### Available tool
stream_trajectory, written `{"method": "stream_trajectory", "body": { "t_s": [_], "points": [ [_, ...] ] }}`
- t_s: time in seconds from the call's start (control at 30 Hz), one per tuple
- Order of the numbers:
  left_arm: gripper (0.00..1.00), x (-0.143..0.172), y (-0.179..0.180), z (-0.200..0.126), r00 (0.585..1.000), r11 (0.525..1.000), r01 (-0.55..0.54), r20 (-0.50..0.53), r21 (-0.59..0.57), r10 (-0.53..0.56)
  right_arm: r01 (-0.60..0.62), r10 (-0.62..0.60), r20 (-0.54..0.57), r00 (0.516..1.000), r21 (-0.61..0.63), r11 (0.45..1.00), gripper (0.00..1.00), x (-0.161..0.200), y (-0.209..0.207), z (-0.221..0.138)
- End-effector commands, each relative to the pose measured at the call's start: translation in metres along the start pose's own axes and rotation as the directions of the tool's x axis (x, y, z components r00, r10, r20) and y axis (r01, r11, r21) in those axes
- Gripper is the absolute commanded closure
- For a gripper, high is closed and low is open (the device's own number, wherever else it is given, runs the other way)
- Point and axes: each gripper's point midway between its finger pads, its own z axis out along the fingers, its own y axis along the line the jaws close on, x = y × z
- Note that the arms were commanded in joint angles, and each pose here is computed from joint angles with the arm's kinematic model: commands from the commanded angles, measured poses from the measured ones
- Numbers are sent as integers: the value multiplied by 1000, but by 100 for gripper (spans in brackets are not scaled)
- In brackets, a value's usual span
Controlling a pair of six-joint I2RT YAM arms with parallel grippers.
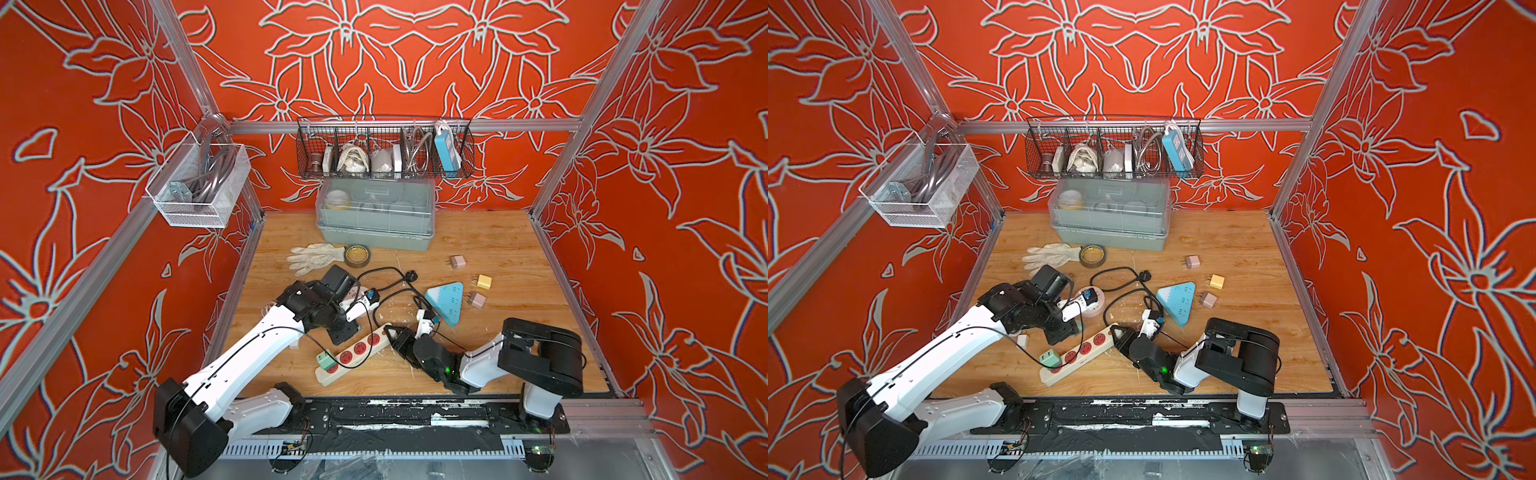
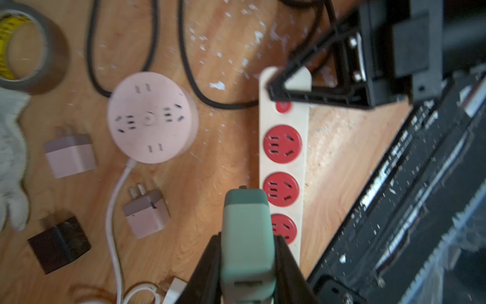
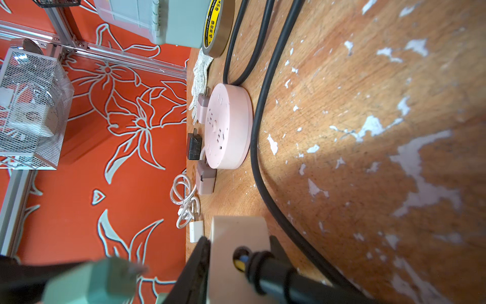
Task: Pull the plug off the socket
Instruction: Place the plug at the center of the board.
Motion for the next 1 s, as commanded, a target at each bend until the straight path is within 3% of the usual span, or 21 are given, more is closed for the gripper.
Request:
{"method": "stream_trajectory", "body": {
  "t_s": [0.0,0.1,0.23,0.43,0.57,0.7,0.73,0.8,0.87,0.97],
  "points": [
    [100,-18,36,-11,969,968,204,170,-148,-178,339,-318,-118,941,338,878,100,3,-109,-22],
    [100,-18,56,-17,918,920,351,256,-172,-303,338,-318,-116,941,334,880,100,2,-109,-22],
    [100,-8,88,-37,832,810,528,347,-257,-433,336,-315,-116,942,330,882,100,2,-109,-23],
    [100,12,121,-50,634,576,770,434,-276,-640,335,-315,-114,942,324,885,100,3,-107,-22],
    [100,29,133,-39,432,401,900,483,-171,-762,335,-314,-114,942,319,887,100,3,-106,-22],
    [100,47,146,-32,228,213,973,566,-94,-792,340,-320,-115,940,313,887,100,3,-103,-22],
    [100,50,150,-32,169,165,984,590,-61,-790,343,-322,-119,939,313,886,100,3,-103,-22],
    [100,65,157,-29,7,35,999,624,32,-782,346,-326,-117,938,309,886,100,3,-100,-22],
    [100,73,166,-27,-106,-33,992,645,125,-757,352,-333,-114,936,307,884,100,1,-98,-23],
    [100,87,183,-30,-223,-104,971,669,214,-708,365,-346,-118,931,310,878,100,0,-95,-25]
  ]
}}
